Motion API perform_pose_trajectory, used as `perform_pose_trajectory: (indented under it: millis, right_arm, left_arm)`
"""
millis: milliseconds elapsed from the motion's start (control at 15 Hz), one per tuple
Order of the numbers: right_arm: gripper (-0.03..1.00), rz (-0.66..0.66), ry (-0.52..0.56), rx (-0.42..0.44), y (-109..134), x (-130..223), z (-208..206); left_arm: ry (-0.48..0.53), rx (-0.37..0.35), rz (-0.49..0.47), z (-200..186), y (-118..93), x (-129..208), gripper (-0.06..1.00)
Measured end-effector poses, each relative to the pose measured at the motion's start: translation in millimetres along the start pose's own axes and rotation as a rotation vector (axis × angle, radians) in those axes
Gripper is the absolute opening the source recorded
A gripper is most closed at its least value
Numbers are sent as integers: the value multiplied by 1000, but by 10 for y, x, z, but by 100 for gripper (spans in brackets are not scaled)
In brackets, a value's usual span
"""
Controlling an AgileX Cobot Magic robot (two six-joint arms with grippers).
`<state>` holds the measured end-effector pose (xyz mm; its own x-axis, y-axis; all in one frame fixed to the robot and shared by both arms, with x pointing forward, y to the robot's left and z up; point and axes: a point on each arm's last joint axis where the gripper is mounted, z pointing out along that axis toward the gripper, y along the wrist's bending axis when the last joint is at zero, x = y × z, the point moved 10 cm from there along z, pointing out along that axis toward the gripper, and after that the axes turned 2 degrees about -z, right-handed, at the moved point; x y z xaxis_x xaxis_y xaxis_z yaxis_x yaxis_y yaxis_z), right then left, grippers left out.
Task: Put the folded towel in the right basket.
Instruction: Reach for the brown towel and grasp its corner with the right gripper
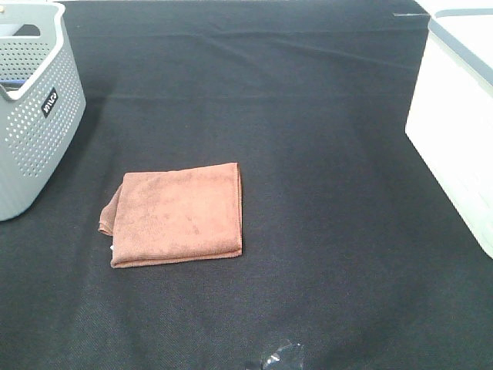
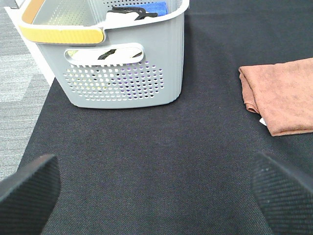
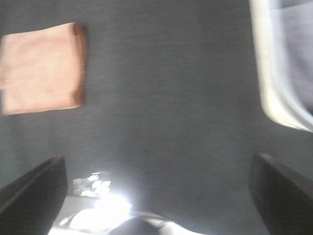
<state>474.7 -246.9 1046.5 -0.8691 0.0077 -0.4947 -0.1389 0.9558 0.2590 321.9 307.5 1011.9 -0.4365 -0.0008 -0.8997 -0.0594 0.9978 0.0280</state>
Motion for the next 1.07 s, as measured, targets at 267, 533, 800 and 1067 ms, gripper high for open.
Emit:
perform_pose_trajectory:
  millis: [267, 533, 800, 1067]
  right_arm:
    - [97, 6, 54, -247, 376, -302, 669]
    - [97, -36, 190, -430, 1107, -280, 2097]
    - [97, -10, 252, -491, 1275, -255, 2711]
    - [97, 28, 328, -471, 1168, -121, 3264]
  left_arm:
    - [0, 0, 0, 0, 0, 0, 99]
    - [0, 0, 0, 0, 0, 0, 99]
    - [0, 0, 0, 0, 0, 0, 99]
    - [0, 0, 0, 0, 0, 0, 99]
